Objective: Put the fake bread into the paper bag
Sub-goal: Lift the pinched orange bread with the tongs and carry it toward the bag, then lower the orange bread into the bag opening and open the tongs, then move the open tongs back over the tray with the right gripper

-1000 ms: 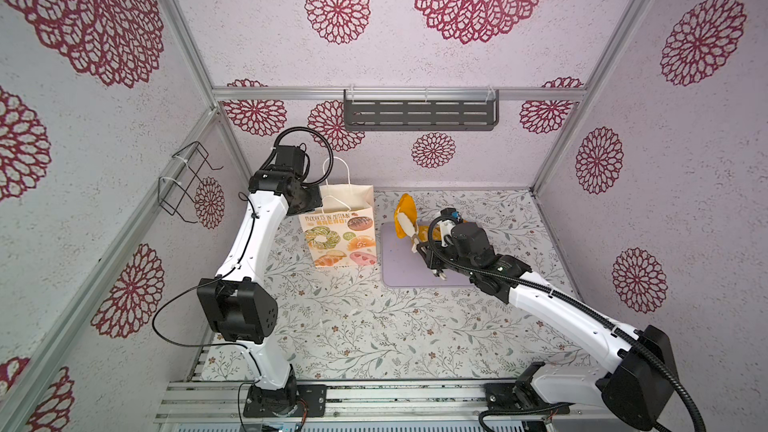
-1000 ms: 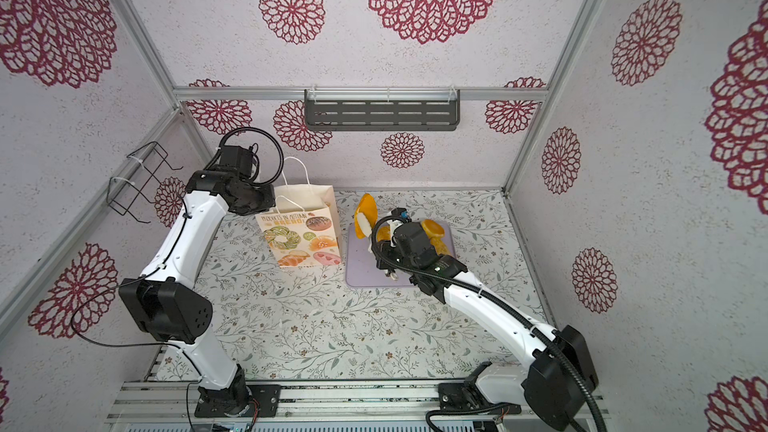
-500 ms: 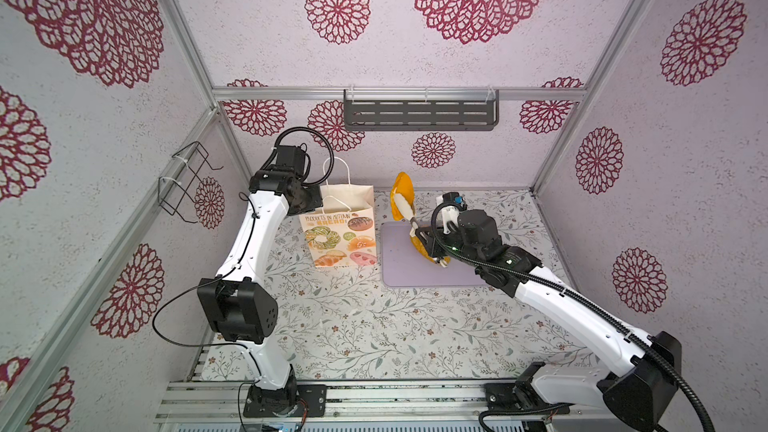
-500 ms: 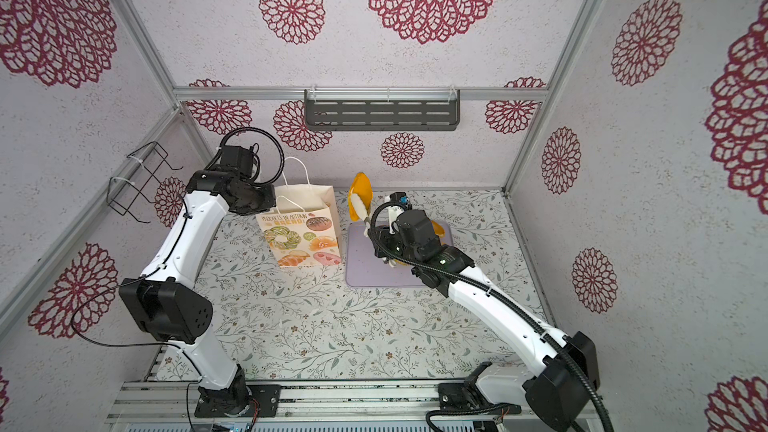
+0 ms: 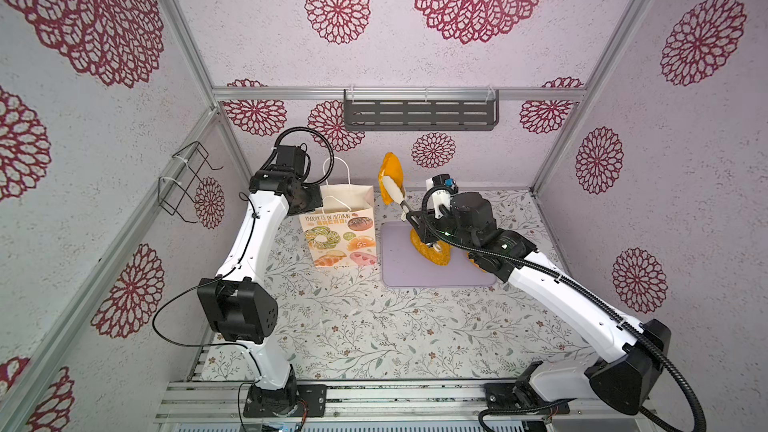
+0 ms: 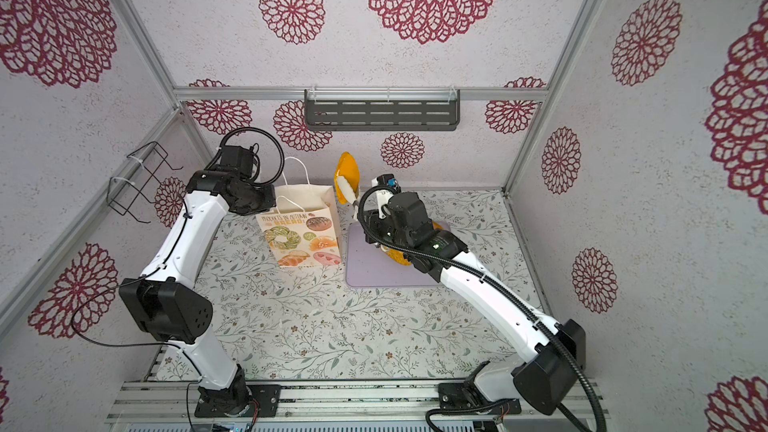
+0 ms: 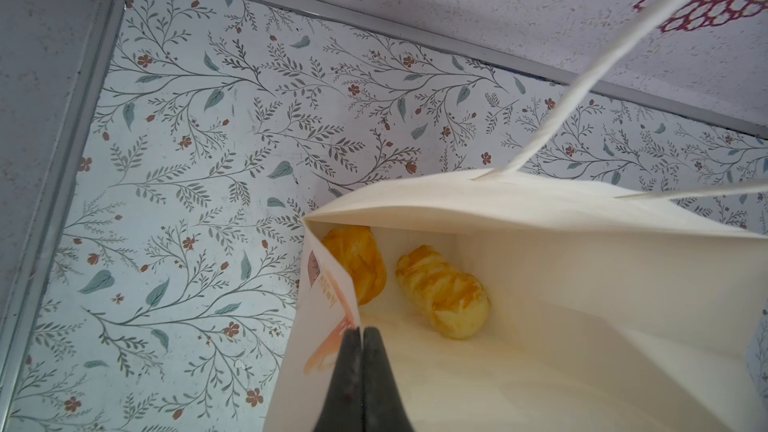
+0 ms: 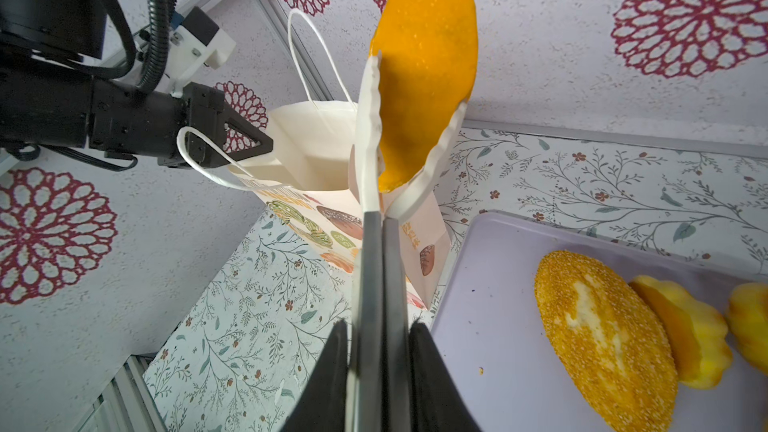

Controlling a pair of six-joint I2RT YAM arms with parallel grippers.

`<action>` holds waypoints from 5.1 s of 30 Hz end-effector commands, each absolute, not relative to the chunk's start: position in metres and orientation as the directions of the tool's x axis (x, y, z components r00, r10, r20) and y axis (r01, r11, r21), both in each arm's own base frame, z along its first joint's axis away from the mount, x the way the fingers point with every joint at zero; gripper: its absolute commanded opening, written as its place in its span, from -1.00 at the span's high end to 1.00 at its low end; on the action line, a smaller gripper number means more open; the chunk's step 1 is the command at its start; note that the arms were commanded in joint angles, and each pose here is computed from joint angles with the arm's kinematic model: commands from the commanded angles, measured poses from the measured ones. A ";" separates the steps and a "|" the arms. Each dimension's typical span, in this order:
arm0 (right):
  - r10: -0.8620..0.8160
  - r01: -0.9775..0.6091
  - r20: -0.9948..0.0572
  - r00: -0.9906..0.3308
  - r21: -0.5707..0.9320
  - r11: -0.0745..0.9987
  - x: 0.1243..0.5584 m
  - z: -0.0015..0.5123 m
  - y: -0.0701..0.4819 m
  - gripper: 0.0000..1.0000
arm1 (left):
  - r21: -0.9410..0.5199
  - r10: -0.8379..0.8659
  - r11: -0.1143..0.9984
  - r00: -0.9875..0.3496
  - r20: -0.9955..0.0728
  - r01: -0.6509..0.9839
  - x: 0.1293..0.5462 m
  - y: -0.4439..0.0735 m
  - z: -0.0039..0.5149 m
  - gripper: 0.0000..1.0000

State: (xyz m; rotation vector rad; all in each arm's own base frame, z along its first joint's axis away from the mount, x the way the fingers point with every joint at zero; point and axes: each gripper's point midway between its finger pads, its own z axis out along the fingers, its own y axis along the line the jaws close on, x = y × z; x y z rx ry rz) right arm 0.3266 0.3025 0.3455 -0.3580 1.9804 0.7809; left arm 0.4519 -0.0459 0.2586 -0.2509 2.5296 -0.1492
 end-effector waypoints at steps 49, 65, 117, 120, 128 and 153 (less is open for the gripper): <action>-0.087 -0.743 -0.954 -0.287 0.164 0.649 0.339 0.380 0.386 0.96 | -0.193 -0.200 0.975 -0.832 -0.518 -0.114 0.449 -0.057 0.256 1.00; -0.092 -0.736 -0.953 -0.290 0.161 0.658 0.336 0.379 0.384 0.39 | -0.185 -0.199 0.976 -0.833 -0.517 -0.118 0.448 -0.056 0.255 1.00; 0.004 -0.491 -0.963 -0.269 0.141 0.860 0.296 0.359 0.242 -0.01 | -0.168 -0.216 0.975 -0.822 -0.527 -0.148 0.450 -0.041 0.257 1.00; 0.007 -0.469 -0.957 -0.290 0.148 0.871 0.298 0.350 0.235 -0.02 | -0.178 -0.216 0.974 -0.822 -0.528 -0.142 0.450 -0.043 0.257 1.00; -0.005 -0.412 -0.924 -0.383 0.166 0.896 0.301 0.312 0.215 -0.02 | -0.189 -0.207 0.974 -0.814 -0.542 -0.122 0.448 -0.046 0.261 0.89; -0.052 -0.308 -0.814 -0.579 0.159 0.938 0.306 0.218 0.166 -0.06 | -0.183 -0.212 0.974 -0.821 -0.531 -0.133 0.450 -0.045 0.256 1.00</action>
